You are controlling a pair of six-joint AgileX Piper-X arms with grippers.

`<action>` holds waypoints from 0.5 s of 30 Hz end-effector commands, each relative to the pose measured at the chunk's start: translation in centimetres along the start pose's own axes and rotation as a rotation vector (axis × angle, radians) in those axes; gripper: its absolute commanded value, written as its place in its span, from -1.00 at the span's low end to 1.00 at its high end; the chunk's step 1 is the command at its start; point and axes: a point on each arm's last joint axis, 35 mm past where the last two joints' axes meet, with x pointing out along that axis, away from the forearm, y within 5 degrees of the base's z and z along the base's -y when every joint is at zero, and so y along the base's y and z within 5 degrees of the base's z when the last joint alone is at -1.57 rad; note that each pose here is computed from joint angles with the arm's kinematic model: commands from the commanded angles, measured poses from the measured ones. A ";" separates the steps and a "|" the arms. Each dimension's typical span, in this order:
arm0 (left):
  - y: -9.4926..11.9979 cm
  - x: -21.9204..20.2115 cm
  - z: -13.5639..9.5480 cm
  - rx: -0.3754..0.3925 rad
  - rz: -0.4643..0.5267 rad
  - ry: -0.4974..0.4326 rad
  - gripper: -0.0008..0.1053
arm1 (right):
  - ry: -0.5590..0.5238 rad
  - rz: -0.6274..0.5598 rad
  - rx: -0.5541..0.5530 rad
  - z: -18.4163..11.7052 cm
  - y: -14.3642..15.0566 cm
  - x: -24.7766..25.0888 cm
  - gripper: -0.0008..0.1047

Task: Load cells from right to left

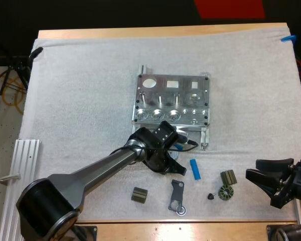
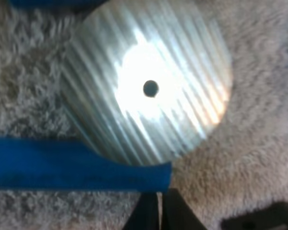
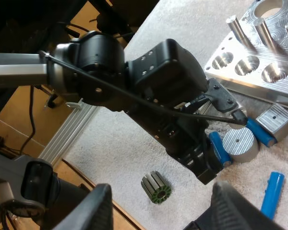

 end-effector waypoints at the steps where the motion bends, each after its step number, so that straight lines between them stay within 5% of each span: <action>1: -0.2 -1.1 0.1 0.026 0.012 -0.061 -0.98 | -0.011 0.003 -0.026 0.2 0.1 -0.2 -0.10; 10: 0.0 -2.6 -0.3 0.086 0.061 -0.096 -0.98 | -0.011 0.003 -0.026 0.2 0.1 -0.2 -0.10; 15: 0.3 -2.6 -0.5 0.279 0.129 -0.092 -0.96 | -0.011 0.003 -0.026 0.2 0.1 -0.2 -0.10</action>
